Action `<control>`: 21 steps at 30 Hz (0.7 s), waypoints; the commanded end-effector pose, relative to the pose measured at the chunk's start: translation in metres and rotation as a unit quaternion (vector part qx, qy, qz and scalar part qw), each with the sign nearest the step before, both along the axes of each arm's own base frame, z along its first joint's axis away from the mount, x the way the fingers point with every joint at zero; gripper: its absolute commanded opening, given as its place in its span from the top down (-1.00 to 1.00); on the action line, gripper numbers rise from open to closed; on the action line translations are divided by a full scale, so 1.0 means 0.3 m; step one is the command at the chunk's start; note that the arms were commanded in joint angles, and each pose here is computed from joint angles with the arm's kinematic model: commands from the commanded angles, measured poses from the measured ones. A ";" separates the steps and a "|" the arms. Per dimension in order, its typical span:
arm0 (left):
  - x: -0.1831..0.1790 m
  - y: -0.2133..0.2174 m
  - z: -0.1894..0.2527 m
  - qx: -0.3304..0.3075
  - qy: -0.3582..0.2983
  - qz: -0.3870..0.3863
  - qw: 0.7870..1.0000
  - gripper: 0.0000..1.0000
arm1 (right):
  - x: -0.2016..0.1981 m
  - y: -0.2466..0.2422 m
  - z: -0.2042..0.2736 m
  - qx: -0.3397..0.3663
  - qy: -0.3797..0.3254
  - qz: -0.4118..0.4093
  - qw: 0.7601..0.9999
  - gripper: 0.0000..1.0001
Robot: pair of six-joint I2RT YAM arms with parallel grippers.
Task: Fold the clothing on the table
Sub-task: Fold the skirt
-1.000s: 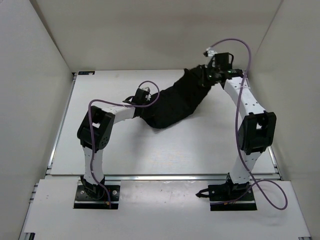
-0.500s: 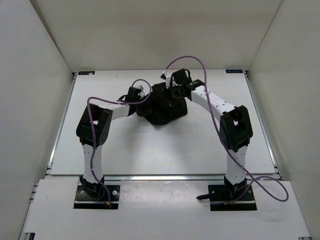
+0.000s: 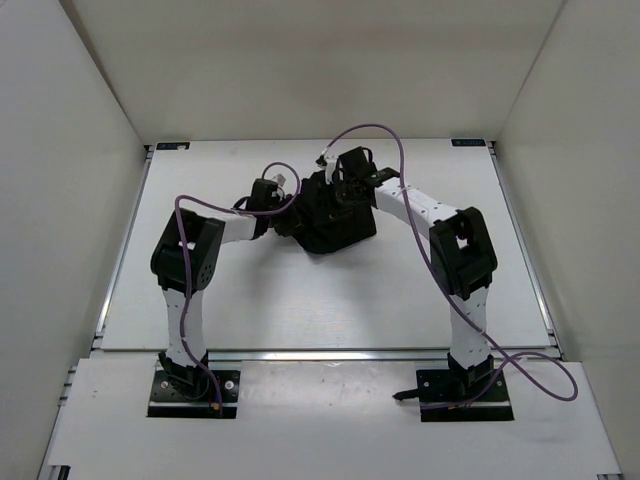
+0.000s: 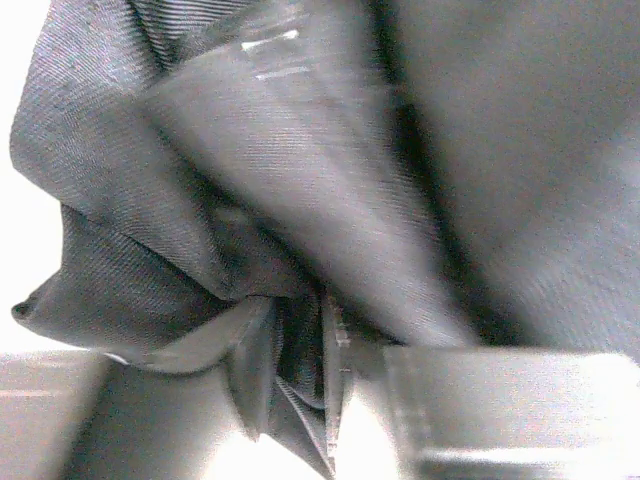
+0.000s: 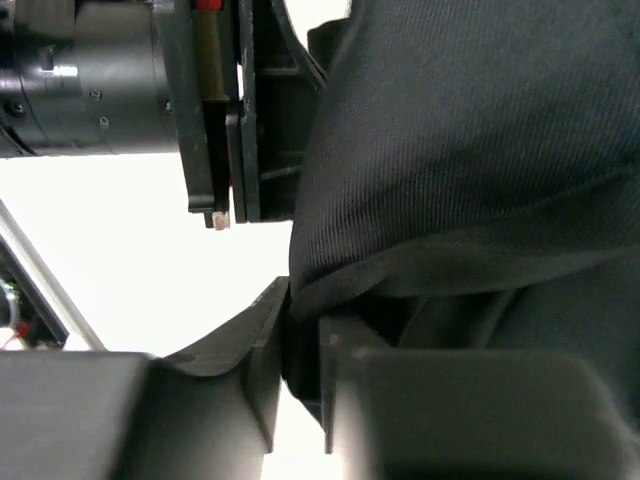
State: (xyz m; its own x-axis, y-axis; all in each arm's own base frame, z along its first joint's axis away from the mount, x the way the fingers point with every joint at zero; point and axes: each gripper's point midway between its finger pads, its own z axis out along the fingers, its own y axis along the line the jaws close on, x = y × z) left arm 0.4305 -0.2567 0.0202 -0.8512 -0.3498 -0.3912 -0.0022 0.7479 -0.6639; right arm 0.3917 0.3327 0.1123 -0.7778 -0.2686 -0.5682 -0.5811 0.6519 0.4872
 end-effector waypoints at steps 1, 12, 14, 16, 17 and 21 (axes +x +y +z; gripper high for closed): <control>-0.076 0.036 -0.015 0.001 0.029 -0.003 1.000 0.19 | 0.042 0.025 0.097 0.042 -0.008 0.000 0.999 0.54; 0.019 0.245 0.292 -0.004 -0.068 0.034 0.997 -0.25 | 0.017 -0.173 0.655 0.228 -0.146 -0.017 0.963 0.07; 0.032 0.300 0.349 0.006 -0.088 0.056 0.995 -0.23 | 0.047 -0.215 0.618 0.189 -0.176 -0.054 0.965 0.52; 0.042 0.328 0.445 0.006 -0.122 0.069 0.990 -0.06 | 0.089 -0.250 0.514 0.141 -0.167 -0.082 0.972 0.91; 0.048 0.325 0.492 0.000 -0.139 0.069 0.988 0.07 | 0.095 -0.254 0.469 0.126 -0.152 -0.084 0.977 1.00; 0.089 0.235 0.660 -0.030 -0.205 0.046 0.977 0.65 | 0.138 -0.232 0.229 0.064 -0.082 -0.078 0.992 1.00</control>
State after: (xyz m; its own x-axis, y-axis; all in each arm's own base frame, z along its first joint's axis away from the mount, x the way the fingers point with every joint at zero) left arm 0.4491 -0.1625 0.1685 -0.6518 -0.4684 -0.5965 0.0801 0.7396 -0.6683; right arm 0.4227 0.2628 0.2696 -0.5697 0.0323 -0.8212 -0.6479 0.5970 0.4730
